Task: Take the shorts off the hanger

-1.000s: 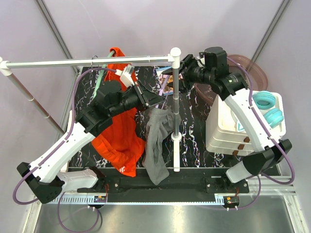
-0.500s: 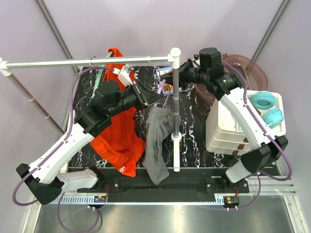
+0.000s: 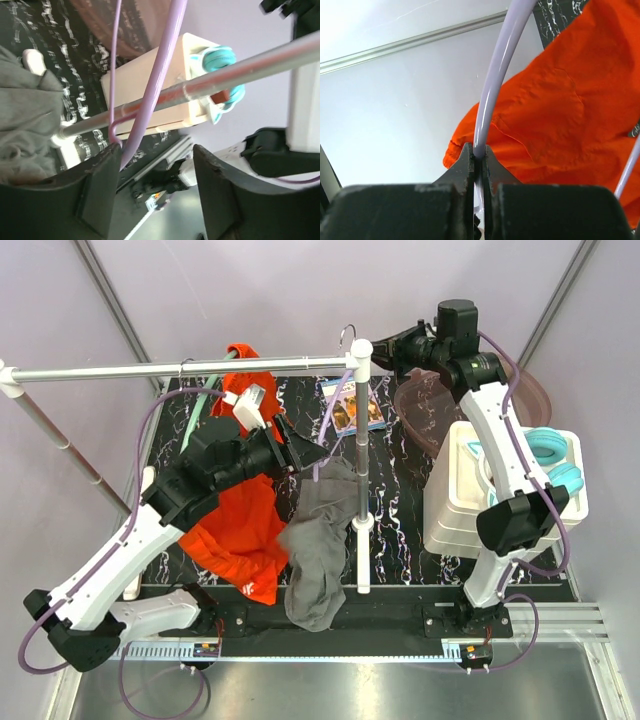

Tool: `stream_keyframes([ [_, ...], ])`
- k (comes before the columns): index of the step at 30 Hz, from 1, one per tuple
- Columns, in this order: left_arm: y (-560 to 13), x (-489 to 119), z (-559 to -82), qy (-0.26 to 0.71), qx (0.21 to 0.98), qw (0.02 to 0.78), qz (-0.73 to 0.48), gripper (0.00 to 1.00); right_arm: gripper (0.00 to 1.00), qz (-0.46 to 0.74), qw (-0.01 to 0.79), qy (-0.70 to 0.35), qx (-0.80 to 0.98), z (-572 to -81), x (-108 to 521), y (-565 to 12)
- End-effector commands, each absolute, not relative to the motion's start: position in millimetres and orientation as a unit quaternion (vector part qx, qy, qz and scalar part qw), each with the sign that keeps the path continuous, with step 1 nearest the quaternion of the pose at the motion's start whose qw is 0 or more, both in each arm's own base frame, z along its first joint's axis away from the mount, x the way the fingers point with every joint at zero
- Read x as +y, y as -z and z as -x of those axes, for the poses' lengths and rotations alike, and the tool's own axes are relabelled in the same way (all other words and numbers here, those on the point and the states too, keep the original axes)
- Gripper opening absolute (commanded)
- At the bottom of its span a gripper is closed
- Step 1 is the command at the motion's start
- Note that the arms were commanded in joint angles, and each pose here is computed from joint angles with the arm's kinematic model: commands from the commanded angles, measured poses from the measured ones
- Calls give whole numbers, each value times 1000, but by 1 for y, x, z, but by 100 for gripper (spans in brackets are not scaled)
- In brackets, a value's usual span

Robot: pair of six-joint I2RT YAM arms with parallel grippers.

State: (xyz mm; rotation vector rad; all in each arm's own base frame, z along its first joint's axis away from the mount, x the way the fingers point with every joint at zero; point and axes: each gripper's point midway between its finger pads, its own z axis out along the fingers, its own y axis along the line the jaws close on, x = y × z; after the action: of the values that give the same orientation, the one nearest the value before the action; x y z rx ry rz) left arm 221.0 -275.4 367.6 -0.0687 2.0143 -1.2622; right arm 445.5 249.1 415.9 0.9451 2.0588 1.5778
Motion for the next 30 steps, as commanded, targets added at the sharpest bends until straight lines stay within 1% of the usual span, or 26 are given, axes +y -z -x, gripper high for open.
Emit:
stream_keyframes([
  [1, -404, -261, -218, 477, 767, 429, -6, 65, 0, -309, 217, -581, 721, -444, 253, -447],
  [4, -413, -256, -216, 468, 764, 444, -20, 66, 0, -311, 213, -584, 719, -447, 252, -451],
  [6, -417, -253, -213, 465, 762, 450, -28, 66, 0, -304, 213, -593, 715, -447, 252, -464],
  [7, -418, -252, -211, 466, 760, 451, -32, 66, 0, -291, 221, -605, 708, -441, 252, -483],
  [9, -419, -249, -208, 466, 758, 454, -38, 66, 0, -285, 212, -613, 706, -440, 254, -491],
  [10, -421, -248, -203, 470, 755, 455, -42, 66, 0, -270, 221, -626, 698, -433, 254, -509],
  [13, -425, -243, -196, 476, 747, 461, -49, 66, 0, -234, 218, -643, 695, -420, 258, -526],
  [22, -440, -234, -179, 499, 721, 477, -63, 68, 0, -150, 216, -648, 715, -361, 258, -538],
  [30, -431, -231, -177, 497, 724, 474, -57, 68, 0, -106, 210, -653, 720, -335, 270, -544],
])
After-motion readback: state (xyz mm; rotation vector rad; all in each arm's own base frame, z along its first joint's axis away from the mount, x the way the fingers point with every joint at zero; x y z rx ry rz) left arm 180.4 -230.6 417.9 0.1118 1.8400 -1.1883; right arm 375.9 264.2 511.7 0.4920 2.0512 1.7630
